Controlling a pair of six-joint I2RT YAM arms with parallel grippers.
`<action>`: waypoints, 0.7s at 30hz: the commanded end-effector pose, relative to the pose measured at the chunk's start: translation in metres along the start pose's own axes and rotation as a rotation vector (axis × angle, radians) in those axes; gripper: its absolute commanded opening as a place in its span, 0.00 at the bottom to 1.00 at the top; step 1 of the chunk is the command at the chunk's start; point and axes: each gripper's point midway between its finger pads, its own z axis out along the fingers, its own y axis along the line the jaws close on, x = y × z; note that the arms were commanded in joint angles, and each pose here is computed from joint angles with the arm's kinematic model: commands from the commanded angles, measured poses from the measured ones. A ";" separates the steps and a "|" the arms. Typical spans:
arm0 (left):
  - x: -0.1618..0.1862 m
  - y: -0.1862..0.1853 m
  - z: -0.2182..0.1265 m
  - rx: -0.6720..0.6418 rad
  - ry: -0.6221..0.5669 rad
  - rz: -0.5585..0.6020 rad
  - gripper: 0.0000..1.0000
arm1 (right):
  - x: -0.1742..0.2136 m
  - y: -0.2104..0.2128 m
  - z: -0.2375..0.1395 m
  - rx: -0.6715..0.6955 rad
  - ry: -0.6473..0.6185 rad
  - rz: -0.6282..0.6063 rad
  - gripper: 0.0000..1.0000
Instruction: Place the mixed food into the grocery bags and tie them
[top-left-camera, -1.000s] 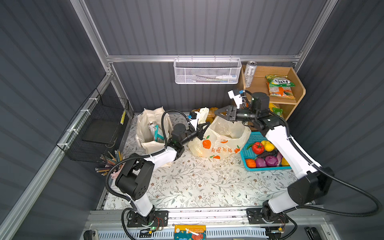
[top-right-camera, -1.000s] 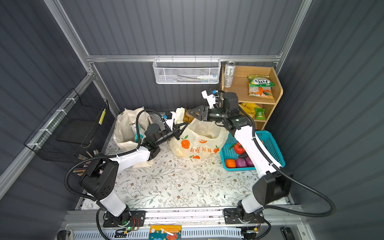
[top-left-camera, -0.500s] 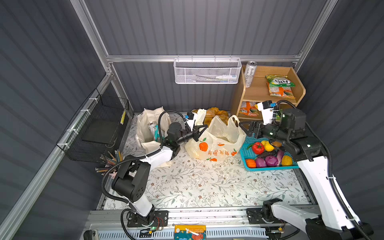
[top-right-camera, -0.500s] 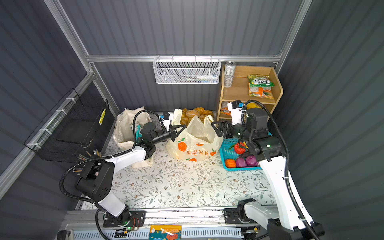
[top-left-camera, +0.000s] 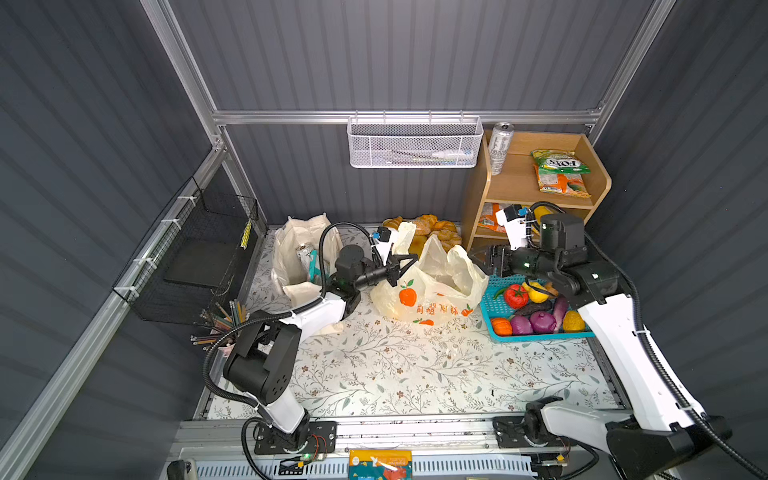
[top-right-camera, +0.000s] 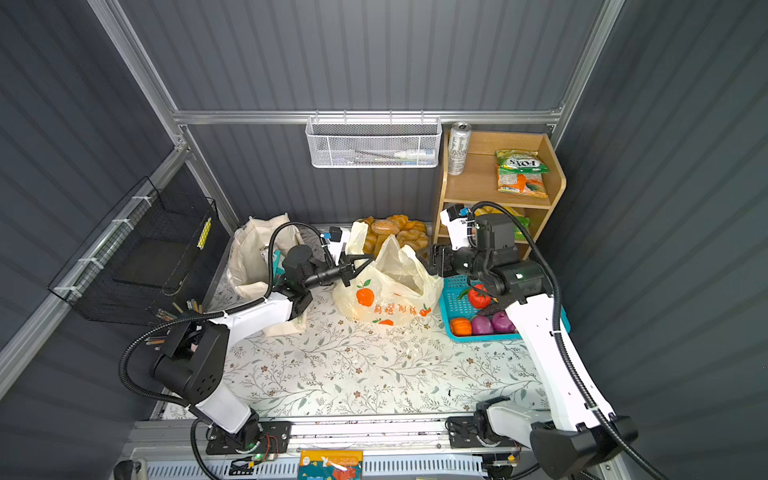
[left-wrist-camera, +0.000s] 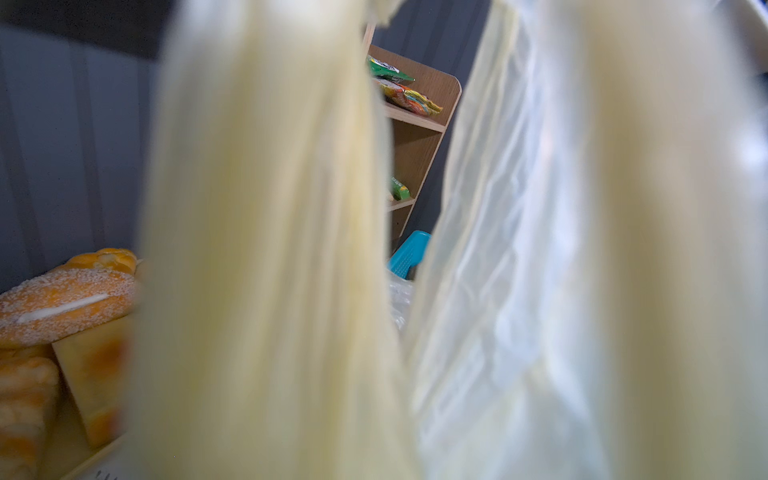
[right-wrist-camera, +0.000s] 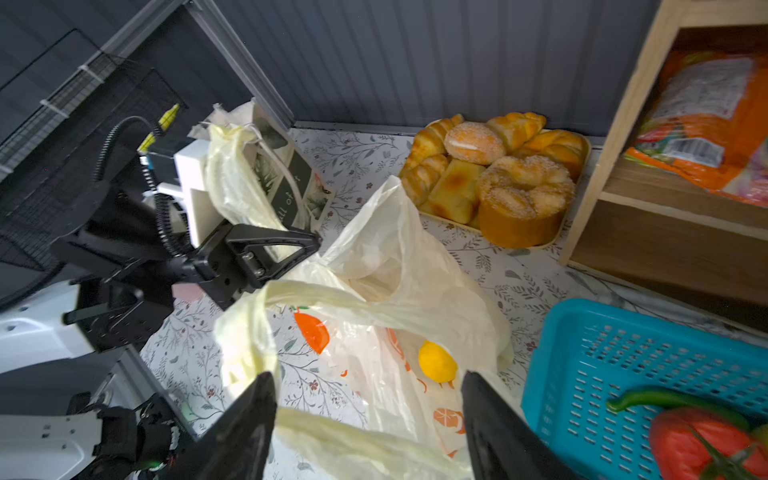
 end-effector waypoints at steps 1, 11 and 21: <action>-0.008 -0.006 -0.001 0.024 -0.006 0.003 0.00 | 0.000 0.024 -0.013 -0.052 -0.020 -0.064 0.71; -0.011 -0.007 -0.001 0.034 -0.013 0.005 0.00 | -0.004 0.020 0.006 -0.020 0.016 -0.089 0.69; -0.019 -0.004 -0.007 0.050 -0.006 -0.069 0.00 | -0.037 0.028 0.001 -0.022 -0.040 -0.108 0.00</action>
